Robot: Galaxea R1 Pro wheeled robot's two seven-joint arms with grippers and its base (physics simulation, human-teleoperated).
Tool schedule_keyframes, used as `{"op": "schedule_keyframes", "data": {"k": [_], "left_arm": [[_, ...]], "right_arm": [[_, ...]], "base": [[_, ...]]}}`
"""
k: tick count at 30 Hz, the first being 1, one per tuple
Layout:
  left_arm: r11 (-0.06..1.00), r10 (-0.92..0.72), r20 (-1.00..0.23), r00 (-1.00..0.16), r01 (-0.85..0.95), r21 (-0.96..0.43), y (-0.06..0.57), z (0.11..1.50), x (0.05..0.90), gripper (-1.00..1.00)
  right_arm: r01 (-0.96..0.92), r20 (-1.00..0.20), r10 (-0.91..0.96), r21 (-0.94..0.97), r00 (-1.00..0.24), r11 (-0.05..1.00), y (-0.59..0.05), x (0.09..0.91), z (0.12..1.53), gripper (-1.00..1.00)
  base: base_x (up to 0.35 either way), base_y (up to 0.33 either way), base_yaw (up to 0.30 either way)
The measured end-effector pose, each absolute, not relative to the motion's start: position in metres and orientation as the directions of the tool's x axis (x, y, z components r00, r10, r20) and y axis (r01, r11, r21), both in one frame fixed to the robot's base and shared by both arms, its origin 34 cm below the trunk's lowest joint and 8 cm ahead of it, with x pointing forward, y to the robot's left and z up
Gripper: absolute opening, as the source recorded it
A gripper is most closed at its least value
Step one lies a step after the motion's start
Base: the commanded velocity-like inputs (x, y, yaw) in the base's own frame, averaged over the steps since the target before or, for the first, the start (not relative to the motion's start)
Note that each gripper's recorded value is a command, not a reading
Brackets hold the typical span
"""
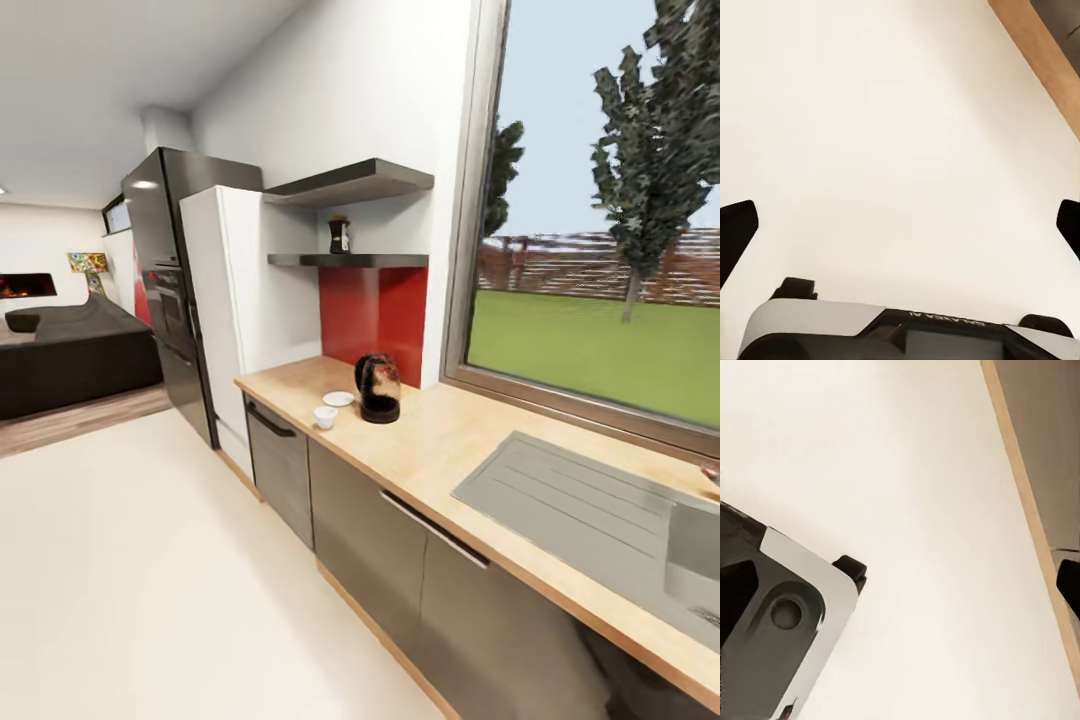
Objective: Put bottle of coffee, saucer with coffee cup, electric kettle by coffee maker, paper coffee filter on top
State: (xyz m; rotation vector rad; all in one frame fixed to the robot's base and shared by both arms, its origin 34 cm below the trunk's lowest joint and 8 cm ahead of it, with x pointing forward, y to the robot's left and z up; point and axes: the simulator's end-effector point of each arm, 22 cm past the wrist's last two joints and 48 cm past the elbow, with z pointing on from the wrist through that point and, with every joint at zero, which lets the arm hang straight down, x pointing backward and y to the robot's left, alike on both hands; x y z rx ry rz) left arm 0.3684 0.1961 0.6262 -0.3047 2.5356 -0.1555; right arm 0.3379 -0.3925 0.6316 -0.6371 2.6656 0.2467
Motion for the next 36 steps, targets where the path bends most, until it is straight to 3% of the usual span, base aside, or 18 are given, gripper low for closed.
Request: {"op": "schedule_keyframes", "data": {"k": [11,23,36], "left_arm": [[0.968,-0.249,-0.533,-0.809,-0.183,-0.175,0.197,0.626,0.368,1.00],[0.968,-0.247,-0.534,-0.808,-0.181,-0.175,0.196,0.626,0.369,1.00],[0.968,-0.247,-0.533,-0.809,-0.181,-0.174,0.196,0.626,0.369,1.00]], "right_arm": [[-0.458,-0.406,-0.388,0.087,-0.827,0.885,-0.374,0.335,0.624,1.00],[-0.459,-0.374,-0.396,0.095,-0.839,0.883,-0.377,0.319,0.620,1.00],[-0.452,-0.375,-0.390,0.090,-0.841,0.887,-0.378,0.320,0.620,1.00]], "base": [[0.123,0.060,0.171],[0.307,0.010,0.037],[0.297,0.145,0.242]]}}
